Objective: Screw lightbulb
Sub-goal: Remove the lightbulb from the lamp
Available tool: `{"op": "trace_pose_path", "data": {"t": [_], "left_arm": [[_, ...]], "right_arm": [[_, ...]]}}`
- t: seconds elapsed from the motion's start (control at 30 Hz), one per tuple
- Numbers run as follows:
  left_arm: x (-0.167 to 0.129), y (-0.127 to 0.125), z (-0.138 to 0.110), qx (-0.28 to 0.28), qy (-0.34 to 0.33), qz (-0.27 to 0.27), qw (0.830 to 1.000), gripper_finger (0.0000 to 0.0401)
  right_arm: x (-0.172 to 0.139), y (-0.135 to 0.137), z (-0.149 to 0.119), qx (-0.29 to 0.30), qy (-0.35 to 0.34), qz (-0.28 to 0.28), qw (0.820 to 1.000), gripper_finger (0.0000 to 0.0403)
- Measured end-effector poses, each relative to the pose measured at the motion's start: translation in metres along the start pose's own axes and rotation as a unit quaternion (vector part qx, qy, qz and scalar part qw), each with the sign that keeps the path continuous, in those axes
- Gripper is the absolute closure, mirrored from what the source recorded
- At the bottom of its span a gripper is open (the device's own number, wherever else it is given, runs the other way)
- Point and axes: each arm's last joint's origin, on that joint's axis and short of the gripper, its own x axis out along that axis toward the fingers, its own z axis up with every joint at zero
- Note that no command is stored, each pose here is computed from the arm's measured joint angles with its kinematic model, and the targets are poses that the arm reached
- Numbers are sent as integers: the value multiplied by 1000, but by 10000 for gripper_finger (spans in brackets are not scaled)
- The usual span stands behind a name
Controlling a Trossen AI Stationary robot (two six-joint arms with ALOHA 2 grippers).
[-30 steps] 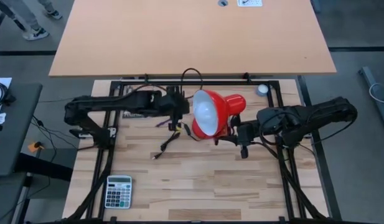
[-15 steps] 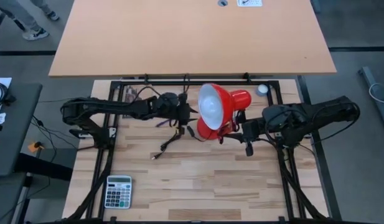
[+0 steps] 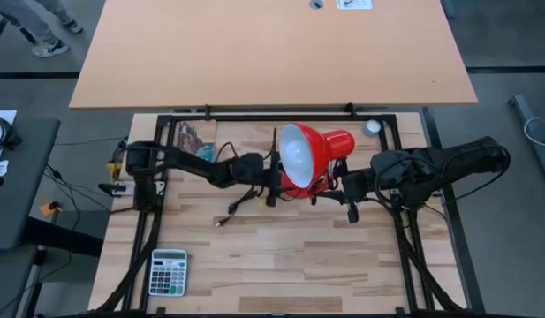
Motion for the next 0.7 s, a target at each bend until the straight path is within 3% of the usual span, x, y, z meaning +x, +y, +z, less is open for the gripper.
{"op": "trace_pose_path", "data": {"t": [0.4,0.7], "left_arm": [[18,-3,20,40,-89,-45,994,185],[24,0,29,58,-89,-81,991,186]], "right_arm": [[0,0,-1,18,3,1,1000,289],[0,1,-1,19,4,3,1000,289]]}}
